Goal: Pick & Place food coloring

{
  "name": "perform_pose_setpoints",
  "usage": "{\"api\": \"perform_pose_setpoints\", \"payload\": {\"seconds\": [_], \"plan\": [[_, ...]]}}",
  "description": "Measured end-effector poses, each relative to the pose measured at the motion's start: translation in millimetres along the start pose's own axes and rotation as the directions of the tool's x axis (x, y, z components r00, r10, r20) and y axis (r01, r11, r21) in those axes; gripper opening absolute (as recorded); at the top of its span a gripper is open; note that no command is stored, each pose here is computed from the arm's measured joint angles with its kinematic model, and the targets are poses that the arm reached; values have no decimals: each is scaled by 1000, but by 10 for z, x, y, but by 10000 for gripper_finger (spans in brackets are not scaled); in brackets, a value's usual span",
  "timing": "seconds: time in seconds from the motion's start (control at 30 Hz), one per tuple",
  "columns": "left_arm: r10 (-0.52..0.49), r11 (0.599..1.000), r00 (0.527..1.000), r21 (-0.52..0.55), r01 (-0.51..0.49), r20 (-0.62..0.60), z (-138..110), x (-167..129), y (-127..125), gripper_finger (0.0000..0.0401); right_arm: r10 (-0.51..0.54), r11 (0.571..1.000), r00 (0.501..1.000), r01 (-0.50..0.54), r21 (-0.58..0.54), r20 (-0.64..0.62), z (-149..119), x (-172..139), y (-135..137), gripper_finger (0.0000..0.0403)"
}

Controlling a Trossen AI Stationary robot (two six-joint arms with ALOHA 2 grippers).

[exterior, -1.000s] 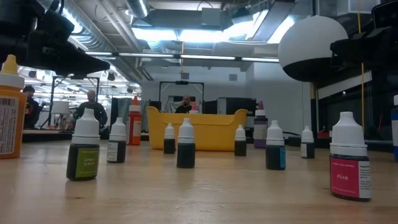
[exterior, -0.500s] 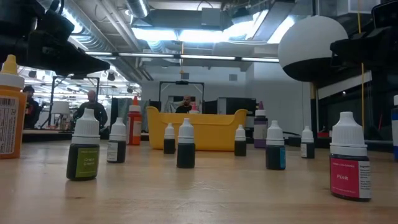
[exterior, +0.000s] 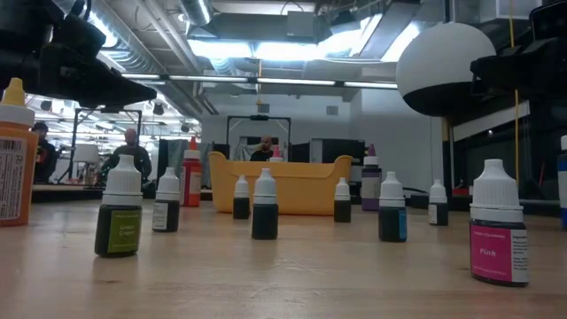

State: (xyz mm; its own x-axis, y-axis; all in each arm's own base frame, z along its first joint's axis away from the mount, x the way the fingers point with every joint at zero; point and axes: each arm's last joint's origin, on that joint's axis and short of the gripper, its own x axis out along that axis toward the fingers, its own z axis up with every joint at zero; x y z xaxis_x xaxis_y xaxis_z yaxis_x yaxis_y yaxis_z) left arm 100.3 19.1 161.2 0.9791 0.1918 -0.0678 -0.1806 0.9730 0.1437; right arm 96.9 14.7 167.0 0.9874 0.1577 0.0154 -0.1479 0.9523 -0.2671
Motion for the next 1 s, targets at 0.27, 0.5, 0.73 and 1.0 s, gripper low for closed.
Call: {"api": "perform_pose_setpoints", "payload": {"seconds": [0.27, 0.5, 0.73, 1.0], "plan": [[0, 1000, 1000, 0, 0, 0, 0, 0, 0, 39, 0, 1000, 1000, 0, 0, 0, -1, 0, 0, 16], [0, 1000, 1000, 0, 0, 0, 1, 0, 0, 37, 0, 1000, 1000, 0, 0, 0, 0, 0, 0, 17], [0, 1000, 1000, 0, 0, 1, 1, 0, 0, 40, -135, 986, 991, 134, -103, -8, 16, -3, -45, 17], [20, 1000, 1000, 0, -20, 1, 4, 0, 6, 36, -167, 982, 986, 169, -87, 23, 51, -4, -61, 17]]}}
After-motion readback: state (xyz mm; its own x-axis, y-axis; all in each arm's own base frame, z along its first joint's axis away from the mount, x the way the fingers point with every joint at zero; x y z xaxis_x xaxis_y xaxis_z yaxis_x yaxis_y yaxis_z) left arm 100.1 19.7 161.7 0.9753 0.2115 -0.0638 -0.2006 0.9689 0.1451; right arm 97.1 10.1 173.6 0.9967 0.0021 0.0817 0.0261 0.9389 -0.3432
